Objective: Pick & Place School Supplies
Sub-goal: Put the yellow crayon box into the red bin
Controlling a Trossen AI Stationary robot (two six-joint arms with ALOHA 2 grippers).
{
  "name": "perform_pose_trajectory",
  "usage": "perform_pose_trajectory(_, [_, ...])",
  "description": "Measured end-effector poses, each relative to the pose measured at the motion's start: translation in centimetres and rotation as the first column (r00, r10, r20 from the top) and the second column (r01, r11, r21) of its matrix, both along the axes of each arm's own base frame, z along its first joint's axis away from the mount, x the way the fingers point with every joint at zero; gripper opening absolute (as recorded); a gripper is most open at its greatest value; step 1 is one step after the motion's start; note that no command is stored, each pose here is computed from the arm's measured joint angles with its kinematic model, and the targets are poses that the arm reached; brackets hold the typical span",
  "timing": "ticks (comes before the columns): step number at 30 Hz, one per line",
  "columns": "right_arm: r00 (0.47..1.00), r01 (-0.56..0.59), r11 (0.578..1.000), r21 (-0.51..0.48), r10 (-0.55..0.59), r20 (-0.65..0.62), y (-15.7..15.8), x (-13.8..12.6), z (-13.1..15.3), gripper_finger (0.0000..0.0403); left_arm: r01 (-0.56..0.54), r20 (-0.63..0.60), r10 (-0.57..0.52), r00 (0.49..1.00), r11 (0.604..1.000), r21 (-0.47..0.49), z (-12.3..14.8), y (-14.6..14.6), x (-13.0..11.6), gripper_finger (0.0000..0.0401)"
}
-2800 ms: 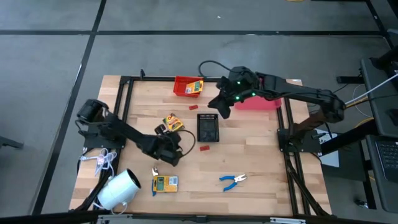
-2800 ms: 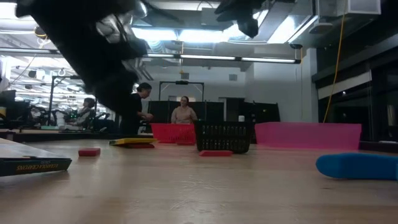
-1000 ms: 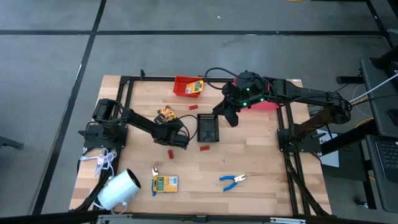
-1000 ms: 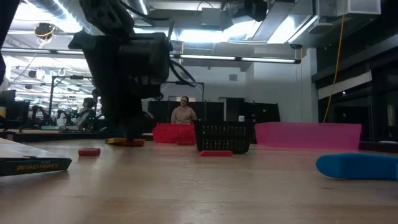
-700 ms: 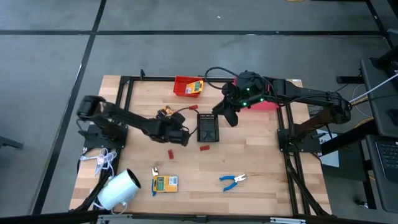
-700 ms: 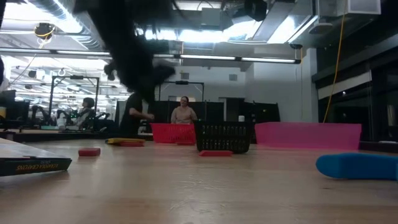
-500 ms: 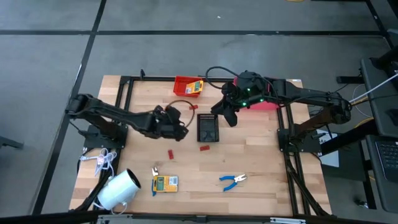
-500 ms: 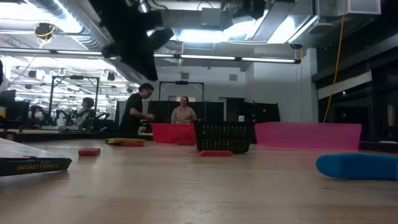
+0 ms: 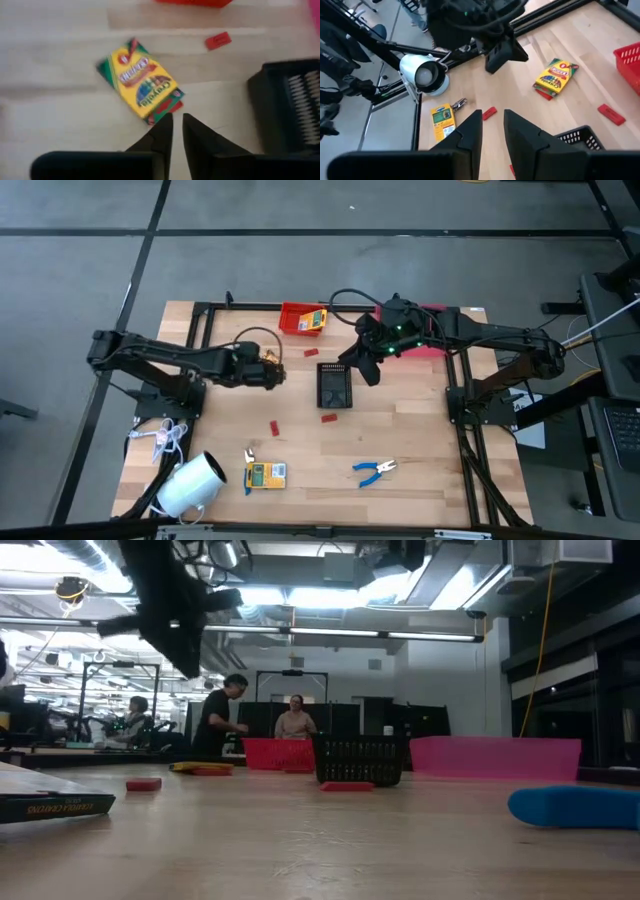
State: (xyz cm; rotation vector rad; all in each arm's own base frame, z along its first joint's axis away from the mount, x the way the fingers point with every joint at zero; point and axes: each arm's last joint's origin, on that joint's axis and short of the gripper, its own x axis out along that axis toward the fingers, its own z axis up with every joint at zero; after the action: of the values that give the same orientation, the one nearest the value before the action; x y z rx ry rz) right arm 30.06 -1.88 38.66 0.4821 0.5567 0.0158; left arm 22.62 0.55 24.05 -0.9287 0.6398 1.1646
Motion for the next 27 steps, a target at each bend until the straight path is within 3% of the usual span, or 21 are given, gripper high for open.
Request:
perform_pose_trajectory(3, [1.0,-0.01,1.0,0.019,0.011,-0.009,0.3,0.0,-0.3,0.0084,-0.094,0.171,0.107,0.979,0.992,-0.084,-2.8,0.1,-1.6,0.0064])
perform_pose_trajectory(7, [1.0,-0.028,0.999,0.022,0.028,-0.012,0.9,0.0,-0.3,0.0084,-0.168,0.408,0.231,0.883,0.969,-0.184,-6.9,-0.1,-3.8,0.0094])
perform_pose_trajectory(10, [0.999,-0.033,0.999,0.028,0.033,-0.009,1.2,-0.2,-0.1,0.0084,-0.219,0.499,0.303,0.812,0.951,-0.22,-8.9,-0.1,-5.3,0.0113])
perform_pose_trajectory(14, [1.0,-0.027,0.999,0.046,0.027,-0.006,1.3,-0.4,0.1,0.0084,-0.254,0.5,0.352,0.791,0.933,-0.254,-10.1,-0.2,-6.5,0.0132])
perform_pose_trajectory(23, [1.0,-0.021,0.999,0.047,0.021,-0.005,1.3,-0.5,0.2,0.0084,-0.209,0.48,0.327,0.814,0.936,-0.283,-10.7,-0.4,-5.7,0.0154])
perform_pose_trajectory(27, [1.0,-0.008,0.999,0.044,0.008,-0.006,1.3,-0.5,0.2,0.0084,-0.198,0.502,0.326,0.801,0.936,-0.291,-11.0,-0.5,-5.1,0.0157])
